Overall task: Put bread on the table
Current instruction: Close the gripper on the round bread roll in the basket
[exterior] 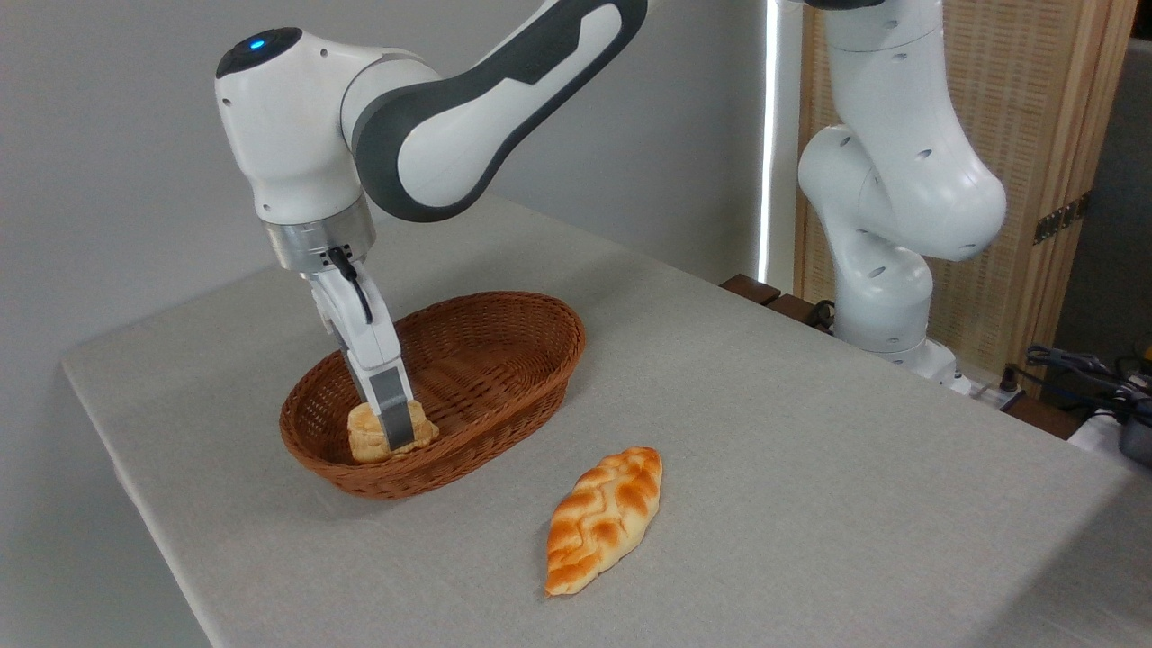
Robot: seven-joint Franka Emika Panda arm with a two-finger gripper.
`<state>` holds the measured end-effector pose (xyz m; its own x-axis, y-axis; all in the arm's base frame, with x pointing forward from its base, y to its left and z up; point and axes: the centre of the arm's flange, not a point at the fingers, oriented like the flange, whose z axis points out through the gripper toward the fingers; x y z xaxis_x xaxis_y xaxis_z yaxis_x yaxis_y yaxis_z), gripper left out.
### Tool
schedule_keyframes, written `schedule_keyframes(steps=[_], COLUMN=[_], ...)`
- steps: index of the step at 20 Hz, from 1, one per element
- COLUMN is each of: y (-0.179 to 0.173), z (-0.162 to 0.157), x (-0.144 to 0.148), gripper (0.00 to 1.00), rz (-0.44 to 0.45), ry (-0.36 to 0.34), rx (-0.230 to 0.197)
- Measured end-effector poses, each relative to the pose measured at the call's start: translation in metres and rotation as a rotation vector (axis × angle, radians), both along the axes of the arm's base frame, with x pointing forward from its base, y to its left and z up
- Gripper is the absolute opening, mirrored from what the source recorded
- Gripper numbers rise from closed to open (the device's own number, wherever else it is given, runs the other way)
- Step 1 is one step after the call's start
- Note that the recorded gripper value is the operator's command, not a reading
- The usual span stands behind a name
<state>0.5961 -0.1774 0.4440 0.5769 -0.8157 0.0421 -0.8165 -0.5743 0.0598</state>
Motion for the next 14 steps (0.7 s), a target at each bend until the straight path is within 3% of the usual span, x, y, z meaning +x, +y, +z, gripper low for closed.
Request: schedule_keyframes(steps=[2,3,14], y=[0.0011,0.0012,-0.0037], z=[0.0002,-0.0002,-0.0019], x=[0.0018,0.0021,0.0012], gripper=[0.55,0.52,0.51], rz=[-0.009,-0.011,-0.022], ry=[-0.017,-0.019,-0.019], rx=[0.019,0.023,0.025])
